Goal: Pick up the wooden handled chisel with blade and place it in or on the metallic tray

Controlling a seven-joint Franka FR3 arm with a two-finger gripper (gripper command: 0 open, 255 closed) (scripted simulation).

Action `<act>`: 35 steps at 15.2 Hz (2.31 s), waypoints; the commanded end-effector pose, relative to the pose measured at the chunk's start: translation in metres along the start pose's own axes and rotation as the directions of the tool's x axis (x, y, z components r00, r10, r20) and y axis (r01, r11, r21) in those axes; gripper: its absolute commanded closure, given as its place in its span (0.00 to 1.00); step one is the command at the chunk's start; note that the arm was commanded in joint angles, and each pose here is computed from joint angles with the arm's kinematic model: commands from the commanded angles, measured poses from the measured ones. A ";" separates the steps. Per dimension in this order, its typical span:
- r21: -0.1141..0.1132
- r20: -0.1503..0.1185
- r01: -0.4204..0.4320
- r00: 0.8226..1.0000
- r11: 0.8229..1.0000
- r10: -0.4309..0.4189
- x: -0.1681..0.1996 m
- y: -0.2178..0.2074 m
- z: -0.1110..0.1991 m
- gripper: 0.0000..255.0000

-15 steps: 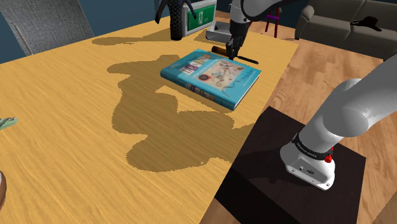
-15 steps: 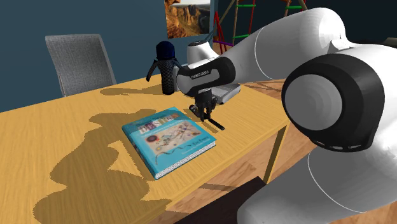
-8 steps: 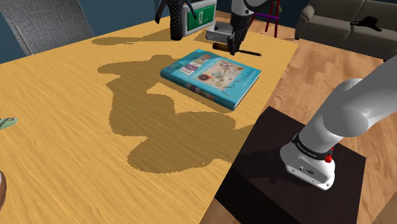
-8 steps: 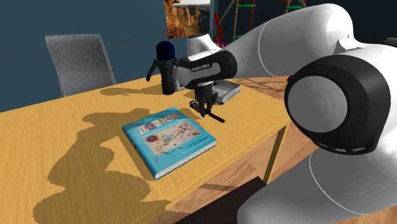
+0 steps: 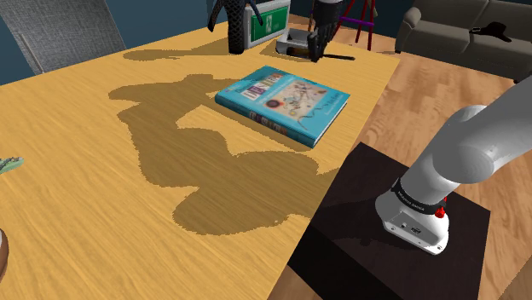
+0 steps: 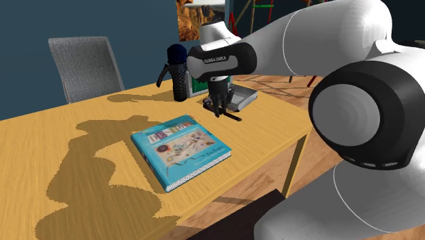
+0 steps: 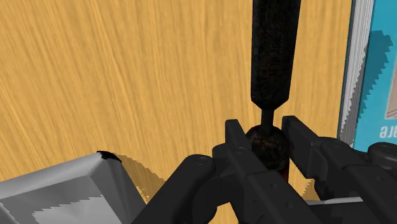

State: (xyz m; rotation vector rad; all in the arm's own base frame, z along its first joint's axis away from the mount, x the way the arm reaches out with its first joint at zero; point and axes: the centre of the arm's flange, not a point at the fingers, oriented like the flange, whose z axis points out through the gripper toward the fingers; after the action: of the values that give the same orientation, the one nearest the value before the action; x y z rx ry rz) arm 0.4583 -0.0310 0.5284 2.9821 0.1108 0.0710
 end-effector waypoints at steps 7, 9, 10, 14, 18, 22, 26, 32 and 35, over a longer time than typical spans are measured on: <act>0.000 0.000 0.000 1.000 1.000 0.000 0.002 0.007 -0.043 1.00; 0.000 0.000 0.000 1.000 1.000 0.000 0.002 0.009 -0.053 1.00; 0.000 0.000 0.000 1.000 1.000 0.000 0.002 0.009 -0.054 1.00; 0.000 0.000 0.000 1.000 1.000 0.000 0.036 0.049 -0.047 1.00; 0.000 0.000 0.000 1.000 1.000 0.000 0.070 0.088 -0.040 1.00; 0.000 0.000 0.000 1.000 1.000 0.000 0.104 0.128 -0.033 1.00; 0.000 0.000 0.000 1.000 1.000 0.000 0.138 0.168 -0.026 1.00; 0.000 0.000 0.000 1.000 1.000 0.000 0.185 0.222 -0.010 1.00; 0.000 0.000 0.000 1.000 1.000 0.000 0.184 0.220 0.005 1.00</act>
State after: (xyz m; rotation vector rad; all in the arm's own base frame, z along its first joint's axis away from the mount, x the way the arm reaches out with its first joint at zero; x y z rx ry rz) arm 0.6561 -0.2340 0.5709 2.9823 0.1102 0.0692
